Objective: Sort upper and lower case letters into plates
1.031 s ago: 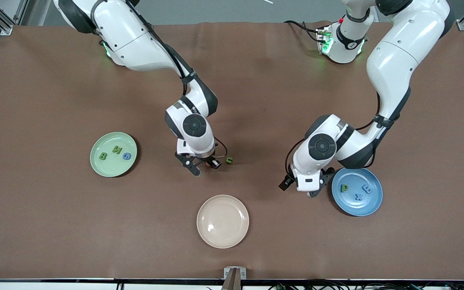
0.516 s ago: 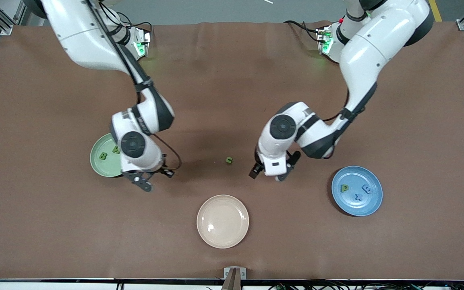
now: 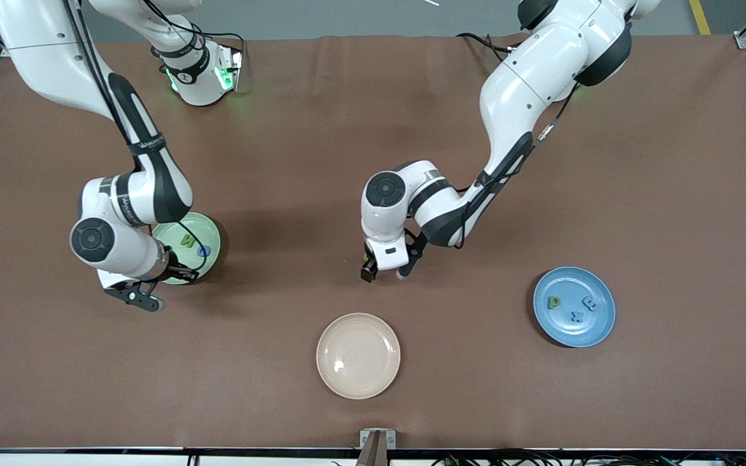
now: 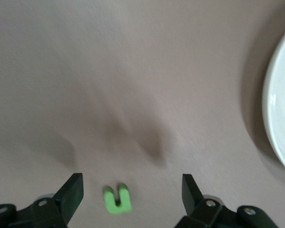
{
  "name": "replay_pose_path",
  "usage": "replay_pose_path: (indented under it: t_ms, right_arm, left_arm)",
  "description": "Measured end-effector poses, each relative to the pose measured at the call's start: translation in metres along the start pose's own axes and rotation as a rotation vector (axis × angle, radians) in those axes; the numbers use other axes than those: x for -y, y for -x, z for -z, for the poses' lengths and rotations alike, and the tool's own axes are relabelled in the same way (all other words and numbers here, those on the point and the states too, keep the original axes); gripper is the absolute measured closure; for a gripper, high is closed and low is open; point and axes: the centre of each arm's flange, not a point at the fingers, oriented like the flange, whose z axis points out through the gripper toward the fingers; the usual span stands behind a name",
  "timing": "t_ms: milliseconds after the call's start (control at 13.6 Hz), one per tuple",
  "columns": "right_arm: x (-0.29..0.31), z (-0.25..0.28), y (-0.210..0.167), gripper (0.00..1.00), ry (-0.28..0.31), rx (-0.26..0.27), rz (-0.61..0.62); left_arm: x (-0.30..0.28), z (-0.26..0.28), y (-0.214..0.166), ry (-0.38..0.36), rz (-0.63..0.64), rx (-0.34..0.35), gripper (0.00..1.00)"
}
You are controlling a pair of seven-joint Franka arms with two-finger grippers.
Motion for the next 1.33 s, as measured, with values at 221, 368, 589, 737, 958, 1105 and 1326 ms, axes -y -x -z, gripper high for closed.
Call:
replay_pose_path:
  t_ms: [221,368,589,737,958,1105,1326]
  right_arm:
    - [-0.031,-0.028,0.004,0.57,-0.018,-0.020,0.030]
    - [-0.041,-0.038,0.008,0.57,-0.018,-0.013,0.039]
    - [-0.040,-0.044,0.014,0.57,-0.017,-0.001,0.050]
    - [-0.040,-0.045,0.016,0.50,-0.016,0.003,0.053]
    - [-0.035,-0.037,0.016,0.18,-0.015,0.009,0.060]
    - [-0.033,-0.009,0.011,0.00,-0.004,0.027,0.067]
    - [-0.028,0.057,0.001,0.00,0.018,0.058,0.146]
  left_arm:
    - [-0.001,-0.007,0.003,0.010,0.017,0.017,0.18]
    - [0.000,-0.010,0.004,-0.001,0.033,0.032,0.21]
    - [0.002,-0.011,0.006,-0.017,0.043,0.039,0.25]
    - [0.006,-0.014,0.009,-0.047,0.039,0.026,0.26]
    - [0.009,-0.015,0.016,-0.063,0.040,0.032,0.28]
    - [0.011,-0.015,0.020,-0.066,0.036,0.032,0.30]
    - [0.011,-0.017,0.017,-0.070,0.039,0.027,0.32]
